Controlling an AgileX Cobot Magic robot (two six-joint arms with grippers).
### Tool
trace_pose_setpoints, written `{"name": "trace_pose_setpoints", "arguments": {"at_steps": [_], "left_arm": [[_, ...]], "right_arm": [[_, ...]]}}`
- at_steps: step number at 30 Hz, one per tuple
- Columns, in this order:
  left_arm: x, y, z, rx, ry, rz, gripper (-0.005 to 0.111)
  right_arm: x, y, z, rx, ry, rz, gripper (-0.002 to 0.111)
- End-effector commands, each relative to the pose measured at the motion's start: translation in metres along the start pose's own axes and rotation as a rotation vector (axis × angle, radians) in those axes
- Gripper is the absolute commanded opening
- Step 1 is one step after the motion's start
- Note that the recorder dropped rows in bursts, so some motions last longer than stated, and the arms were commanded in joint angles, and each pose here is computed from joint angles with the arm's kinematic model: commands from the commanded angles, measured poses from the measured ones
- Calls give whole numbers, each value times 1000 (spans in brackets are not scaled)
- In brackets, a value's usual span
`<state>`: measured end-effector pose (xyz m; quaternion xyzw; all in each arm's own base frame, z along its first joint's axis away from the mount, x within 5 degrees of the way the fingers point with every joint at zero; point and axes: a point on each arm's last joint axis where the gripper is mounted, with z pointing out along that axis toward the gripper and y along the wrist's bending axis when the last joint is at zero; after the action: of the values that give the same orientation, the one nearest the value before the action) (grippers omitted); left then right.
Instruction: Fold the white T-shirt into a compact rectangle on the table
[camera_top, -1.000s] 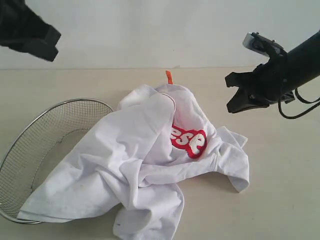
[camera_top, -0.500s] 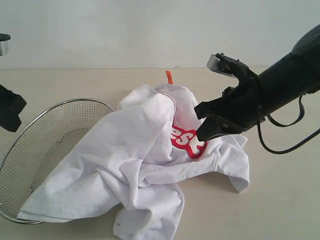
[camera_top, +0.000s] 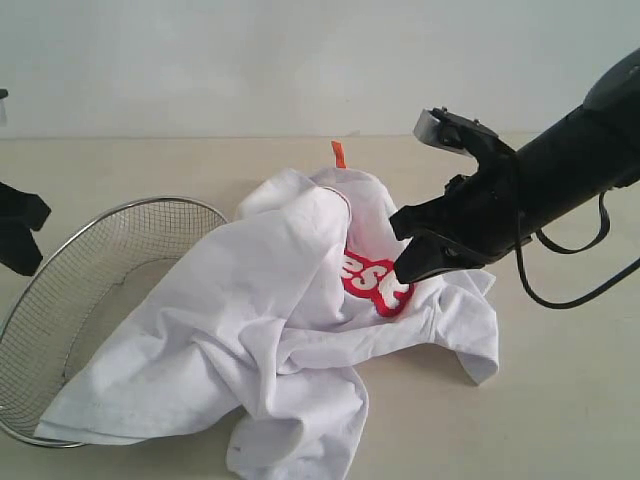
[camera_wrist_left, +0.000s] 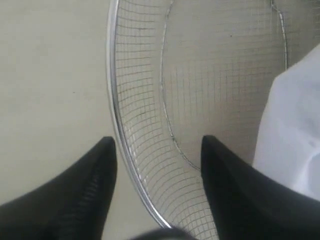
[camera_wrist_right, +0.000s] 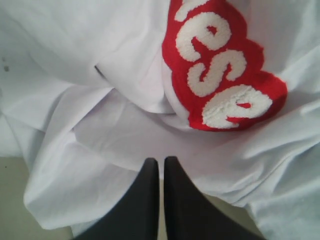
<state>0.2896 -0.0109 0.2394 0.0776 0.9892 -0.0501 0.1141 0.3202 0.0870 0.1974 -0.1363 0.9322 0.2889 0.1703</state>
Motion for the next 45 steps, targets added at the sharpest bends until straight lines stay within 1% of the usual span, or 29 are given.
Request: {"name": "trace_pose_setpoints", "arguments": {"at_steps": [1,6,8,13,18,32,34,35,37,42,45], "left_arm": [[-4,2,17,28,19,5,49],[-6,5,26,10,33,17,49],[-8,7,28,-11,17,29,49],[-13,14,33,-28,-22,15,49],[-13,20,50,-28,28,2,49],[-15,25,89,-9,89,-25,49],[-15,26,93,-11,88,-28,46],[-16,26,94,-13,84,-35,42],[-17,26,95,-13,75,-38,32],[-19,26,95,-9,46,-54,4],[-21,26,95,-15,26,-59,5]], "right_arm": [[1,2,-3,1,0,-21,0],[1,2,-3,-1,2,-27,0],[1,2,-3,-1,2,-29,0],[1,3,-3,-3,4,-29,0],[1,3,-3,-4,5,-31,0],[1,3,-3,-7,3,-36,0],[1,3,-3,-7,3,-36,0],[1,3,-3,-7,3,-36,0],[1,3,-3,-7,3,-36,0],[1,3,-3,-7,3,-36,0],[1,3,-3,-7,3,-36,0]]}}
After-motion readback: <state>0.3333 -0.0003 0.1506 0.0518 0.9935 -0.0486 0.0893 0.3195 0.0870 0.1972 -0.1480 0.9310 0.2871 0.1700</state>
